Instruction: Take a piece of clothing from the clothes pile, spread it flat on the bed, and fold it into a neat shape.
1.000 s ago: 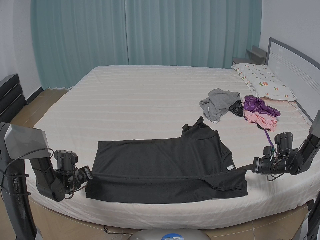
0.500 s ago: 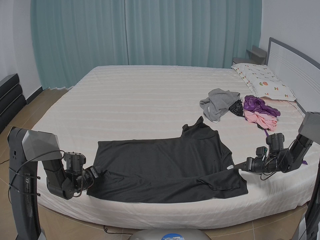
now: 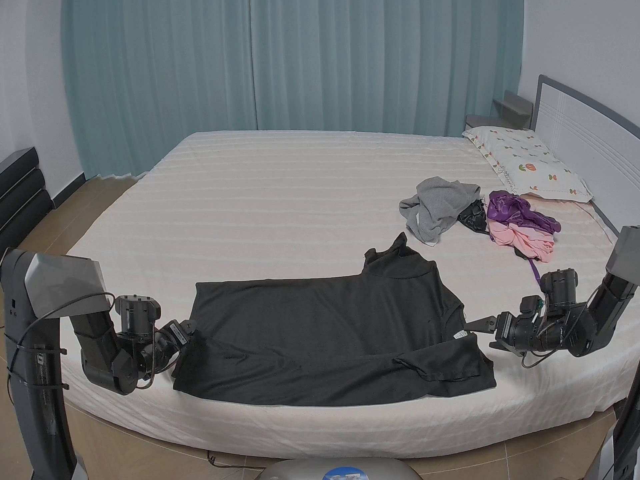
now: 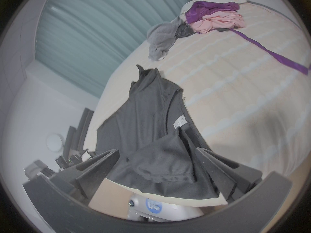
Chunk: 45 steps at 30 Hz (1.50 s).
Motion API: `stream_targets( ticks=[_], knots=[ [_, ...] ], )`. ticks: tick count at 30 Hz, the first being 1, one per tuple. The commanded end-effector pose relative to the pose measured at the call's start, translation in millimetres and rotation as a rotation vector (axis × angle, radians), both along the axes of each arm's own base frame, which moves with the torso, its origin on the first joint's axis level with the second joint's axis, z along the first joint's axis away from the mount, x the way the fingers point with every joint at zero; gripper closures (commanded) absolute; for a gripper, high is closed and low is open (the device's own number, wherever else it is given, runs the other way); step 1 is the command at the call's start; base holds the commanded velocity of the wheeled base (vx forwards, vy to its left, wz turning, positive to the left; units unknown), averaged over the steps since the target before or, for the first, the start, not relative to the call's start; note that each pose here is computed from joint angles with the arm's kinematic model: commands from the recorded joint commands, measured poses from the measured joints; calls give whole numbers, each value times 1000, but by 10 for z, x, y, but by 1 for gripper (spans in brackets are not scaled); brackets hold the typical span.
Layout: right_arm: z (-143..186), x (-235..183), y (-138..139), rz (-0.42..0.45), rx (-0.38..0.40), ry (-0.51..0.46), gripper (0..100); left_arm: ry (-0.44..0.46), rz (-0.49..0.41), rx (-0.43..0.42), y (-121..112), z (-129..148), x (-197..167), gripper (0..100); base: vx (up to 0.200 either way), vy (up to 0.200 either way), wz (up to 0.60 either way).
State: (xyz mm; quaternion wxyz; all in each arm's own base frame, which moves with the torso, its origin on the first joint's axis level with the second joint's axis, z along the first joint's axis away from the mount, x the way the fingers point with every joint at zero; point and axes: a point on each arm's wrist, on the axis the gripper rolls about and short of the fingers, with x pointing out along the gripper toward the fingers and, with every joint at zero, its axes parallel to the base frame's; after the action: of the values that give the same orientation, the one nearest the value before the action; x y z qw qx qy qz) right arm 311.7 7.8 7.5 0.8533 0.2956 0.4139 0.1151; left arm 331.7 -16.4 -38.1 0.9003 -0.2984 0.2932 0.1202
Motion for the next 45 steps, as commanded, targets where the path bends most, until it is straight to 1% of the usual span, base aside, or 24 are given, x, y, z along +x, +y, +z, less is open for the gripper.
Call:
stream_targets(
  ticks=[1, 4, 6, 9, 20, 27, 34, 39, 41, 42, 45],
  knots=[
    [93, -246, 10, -94, 105, -16, 0, -97, 39, -86, 62, 409, -97, 0, 0, 0, 0],
    [27, -319, 7, -128, 154, -18, 0, -93, 58, -132, 57, 427, -126, 0, 0, 0, 0],
    [-5, -327, 11, -134, 163, -19, 0, -85, 53, -137, 55, 408, -133, 0, 0, 0, 0],
    [-59, -365, 49, -129, 177, -31, 0, -73, 39, -136, 40, 382, -160, 0, 200, 0, 0],
    [-97, -391, 49, -131, 177, -21, 0, -44, 28, -137, 22, 354, -223, 0, 0, 0, 0],
    [-108, -406, 49, -131, 177, -13, 0, -25, -13, -156, -66, 337, -269, 0, 0, 0, 0],
    [-115, -426, 53, -129, 174, -7, 0, -14, -21, -152, -82, 334, -297, 0, 0, -171, 0],
    [-119, -426, 65, -123, 172, -6, 0, -4, -26, -146, -82, 316, -303, 0, 0, 0, 0],
    [-138, -431, 69, -122, 169, 1, 0, 0, -31, -134, -79, 295, -286, 0, 0, 0, 0],
    [-146, -432, 86, -115, 168, 4, 0, 23, -40, -116, -75, 229, -271, 0, 0, 0, 0],
    [-162, -433, 102, -109, 167, 10, 0, 35, -60, -94, -82, 167, -248, 0, 0, 0, 0]
  ],
)
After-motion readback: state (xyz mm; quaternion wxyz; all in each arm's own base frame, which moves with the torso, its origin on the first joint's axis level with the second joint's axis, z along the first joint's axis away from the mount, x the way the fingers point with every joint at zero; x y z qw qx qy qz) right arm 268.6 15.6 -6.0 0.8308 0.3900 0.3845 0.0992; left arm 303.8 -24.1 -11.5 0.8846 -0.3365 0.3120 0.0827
